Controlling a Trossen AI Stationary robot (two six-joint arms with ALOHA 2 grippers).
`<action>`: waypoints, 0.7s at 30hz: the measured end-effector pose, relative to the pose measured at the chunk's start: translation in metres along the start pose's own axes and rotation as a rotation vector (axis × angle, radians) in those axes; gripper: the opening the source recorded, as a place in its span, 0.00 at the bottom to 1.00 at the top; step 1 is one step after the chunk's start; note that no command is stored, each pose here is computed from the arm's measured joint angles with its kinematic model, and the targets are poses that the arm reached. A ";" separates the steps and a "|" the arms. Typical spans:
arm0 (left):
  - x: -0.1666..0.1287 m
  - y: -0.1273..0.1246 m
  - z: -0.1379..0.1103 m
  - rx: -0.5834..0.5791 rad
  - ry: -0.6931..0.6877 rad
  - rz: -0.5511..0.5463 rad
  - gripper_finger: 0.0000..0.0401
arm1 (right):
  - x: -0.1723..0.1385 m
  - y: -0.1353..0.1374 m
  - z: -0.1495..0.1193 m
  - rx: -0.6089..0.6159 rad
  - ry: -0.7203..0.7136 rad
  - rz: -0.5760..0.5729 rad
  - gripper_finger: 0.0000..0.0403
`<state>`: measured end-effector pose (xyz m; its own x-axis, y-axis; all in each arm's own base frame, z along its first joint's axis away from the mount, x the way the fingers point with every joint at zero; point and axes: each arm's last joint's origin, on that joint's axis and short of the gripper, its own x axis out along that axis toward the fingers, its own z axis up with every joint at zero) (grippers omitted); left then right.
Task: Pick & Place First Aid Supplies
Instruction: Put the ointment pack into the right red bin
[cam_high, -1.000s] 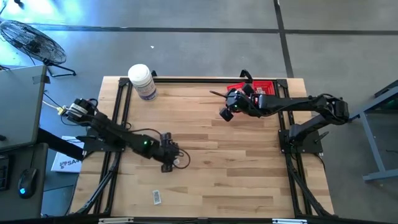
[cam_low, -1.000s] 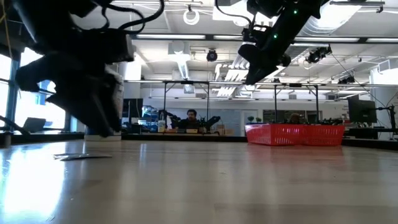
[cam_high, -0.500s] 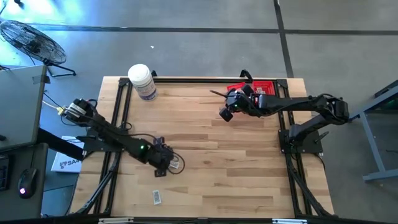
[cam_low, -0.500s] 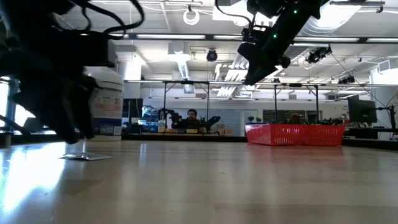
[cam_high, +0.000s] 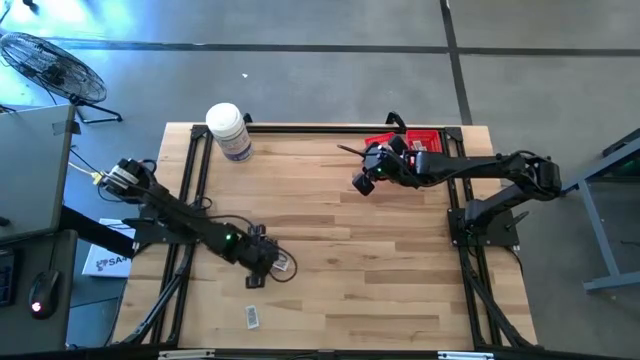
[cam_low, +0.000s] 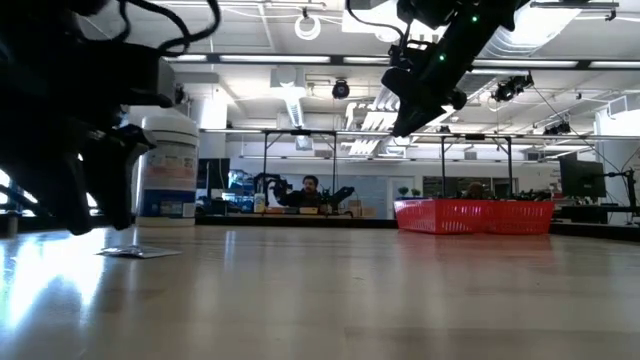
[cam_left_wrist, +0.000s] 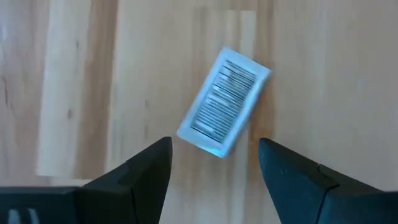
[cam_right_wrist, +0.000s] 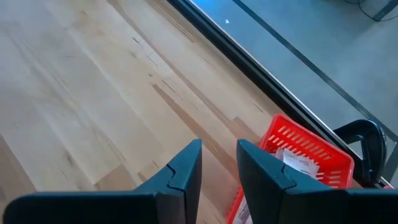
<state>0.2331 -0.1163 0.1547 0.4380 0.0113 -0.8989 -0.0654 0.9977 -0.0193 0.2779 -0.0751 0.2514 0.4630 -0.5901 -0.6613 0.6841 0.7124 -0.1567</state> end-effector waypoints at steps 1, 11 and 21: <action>0.001 0.003 0.002 0.007 0.005 -0.004 0.58 | 0.000 0.000 0.000 0.000 0.000 0.000 0.23; 0.011 0.027 0.013 0.117 0.046 -0.056 0.58 | 0.000 0.000 0.000 0.020 0.006 0.017 0.23; 0.031 0.023 0.011 0.165 0.097 -0.078 0.50 | 0.000 0.001 0.000 0.016 0.006 0.016 0.23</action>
<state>0.2549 -0.0923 0.1313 0.3466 -0.0653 -0.9357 0.1166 0.9928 -0.0260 0.2781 -0.0745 0.2511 0.4705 -0.5767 -0.6678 0.6857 0.7153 -0.1346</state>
